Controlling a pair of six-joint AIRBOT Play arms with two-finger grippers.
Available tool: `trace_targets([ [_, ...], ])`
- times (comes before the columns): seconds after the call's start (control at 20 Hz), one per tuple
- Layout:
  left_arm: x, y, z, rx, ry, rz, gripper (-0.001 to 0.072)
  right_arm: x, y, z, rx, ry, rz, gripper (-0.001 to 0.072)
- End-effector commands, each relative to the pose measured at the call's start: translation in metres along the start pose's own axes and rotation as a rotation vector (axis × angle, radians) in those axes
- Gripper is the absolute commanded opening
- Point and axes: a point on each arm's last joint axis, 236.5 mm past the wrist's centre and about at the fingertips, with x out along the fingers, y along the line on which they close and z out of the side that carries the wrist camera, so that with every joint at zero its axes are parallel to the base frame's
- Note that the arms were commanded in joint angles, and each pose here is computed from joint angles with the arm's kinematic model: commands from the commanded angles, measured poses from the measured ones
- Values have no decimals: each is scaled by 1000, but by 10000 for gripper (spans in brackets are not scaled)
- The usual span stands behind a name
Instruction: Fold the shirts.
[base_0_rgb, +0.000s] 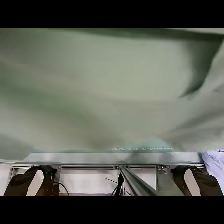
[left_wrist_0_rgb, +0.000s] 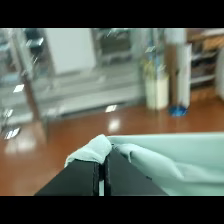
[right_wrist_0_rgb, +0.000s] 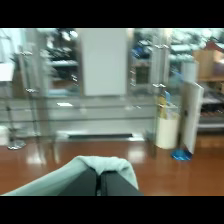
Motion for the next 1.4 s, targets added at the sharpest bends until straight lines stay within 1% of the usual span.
trace_targets([
  [0.0,-13,11,-58,-43,258,59,23,-15,-18,-25,-5,133,-99,25],
  [0.1,-10,8,-98,-85,436,31,23,-11,-30,-66,6,311,-131,25],
  [0.15,-6,9,-121,-113,534,16,23,-7,-37,-95,19,444,-139,25],
  [0.3,21,11,-185,-228,745,-26,23,3,-55,-177,33,849,-114,25],
  [0.35,29,12,-209,-259,818,-39,24,16,-58,-193,60,920,-95,25],
  [0.45,55,14,-252,-328,912,-65,23,57,-72,-215,83,968,-77,25],
  [0.55,92,18,-273,-347,892,-102,24,104,-81,-252,105,1043,-50,25],
  [0.7,156,39,-296,-394,859,-97,24,181,-64,-321,110,1119,44,26],
  [0.8,192,52,-321,-427,869,-85,24,233,-51,-355,108,1071,76,26],
  [0.95,244,71,-367,-485,881,-55,24,303,-45,-386,157,929,54,26],
  [1.1,282,70,-420,-564,923,-64,24,341,-47,-422,250,882,12,26],
  [1.2,306,63,-455,-618,946,-72,24,347,-52,-461,293,939,-16,26],
  [1.35,329,56,-503,-665,979,-65,24,347,-56,-512,304,1025,-31,26],
])
